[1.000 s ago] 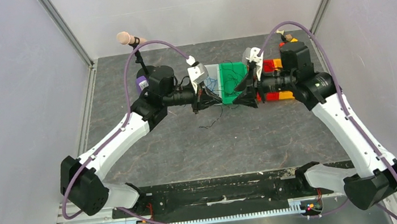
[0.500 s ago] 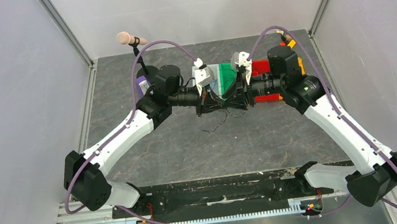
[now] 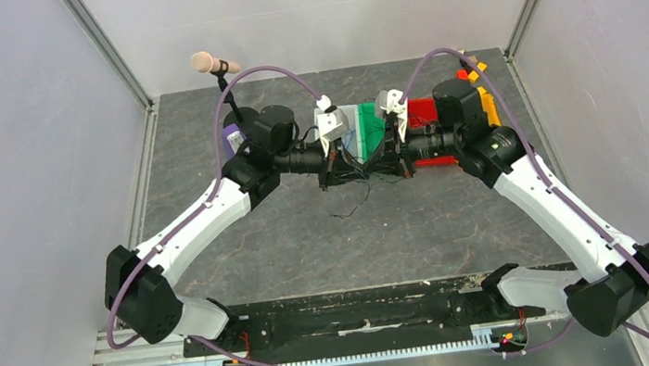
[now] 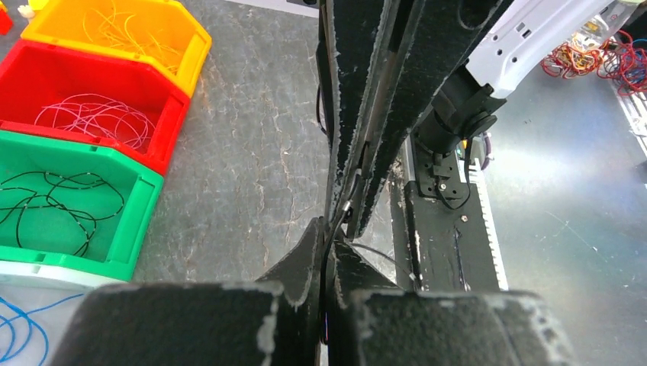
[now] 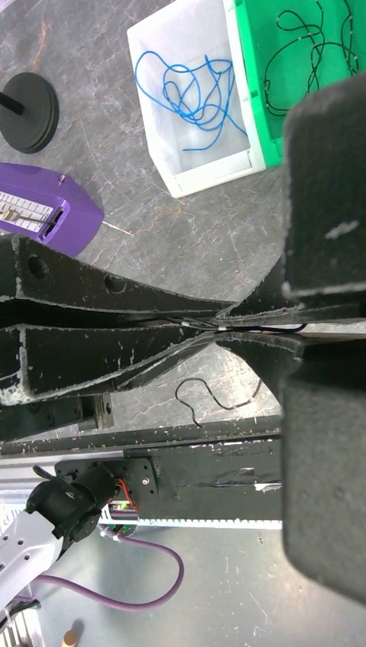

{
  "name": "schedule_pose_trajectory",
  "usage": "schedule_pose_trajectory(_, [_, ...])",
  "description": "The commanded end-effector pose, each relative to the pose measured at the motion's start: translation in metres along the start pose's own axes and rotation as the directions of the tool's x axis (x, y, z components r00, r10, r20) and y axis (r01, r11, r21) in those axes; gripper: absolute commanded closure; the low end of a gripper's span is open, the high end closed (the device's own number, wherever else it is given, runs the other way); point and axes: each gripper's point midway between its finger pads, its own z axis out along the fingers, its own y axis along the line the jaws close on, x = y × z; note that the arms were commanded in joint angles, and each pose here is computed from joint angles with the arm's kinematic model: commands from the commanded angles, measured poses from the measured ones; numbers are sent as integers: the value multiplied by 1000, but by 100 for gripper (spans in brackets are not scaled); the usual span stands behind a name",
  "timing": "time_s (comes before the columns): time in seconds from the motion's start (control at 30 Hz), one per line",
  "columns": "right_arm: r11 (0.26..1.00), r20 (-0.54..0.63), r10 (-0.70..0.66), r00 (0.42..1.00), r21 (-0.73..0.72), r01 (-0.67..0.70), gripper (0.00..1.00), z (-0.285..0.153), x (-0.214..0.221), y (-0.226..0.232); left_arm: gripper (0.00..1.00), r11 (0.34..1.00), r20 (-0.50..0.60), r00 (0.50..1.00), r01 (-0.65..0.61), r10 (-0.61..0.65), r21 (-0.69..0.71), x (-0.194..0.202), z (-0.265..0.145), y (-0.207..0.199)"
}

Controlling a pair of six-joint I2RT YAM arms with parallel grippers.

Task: Untangle the cables

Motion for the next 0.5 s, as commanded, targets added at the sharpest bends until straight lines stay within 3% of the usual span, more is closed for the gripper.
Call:
schedule_pose_trajectory(0.0, [999,39,-31,999,37,30,100,-5,-14,-1,88,999,28,998,-51,51,-3,-16,-3,-3])
schedule_pose_trajectory(0.17, [994,75,-39,996,103,31,100,-17,-27,-14,50,998,9,999,36,-36,-41,1,-20,0])
schedule_pose_trajectory(0.27, [989,90,-28,996,145,14,100,-23,-29,-28,33,996,20,997,71,-70,-62,7,-33,1])
schedule_pose_trajectory(0.47, [939,44,33,999,340,-46,100,-38,-9,-80,26,972,66,985,168,-159,-166,14,-66,13])
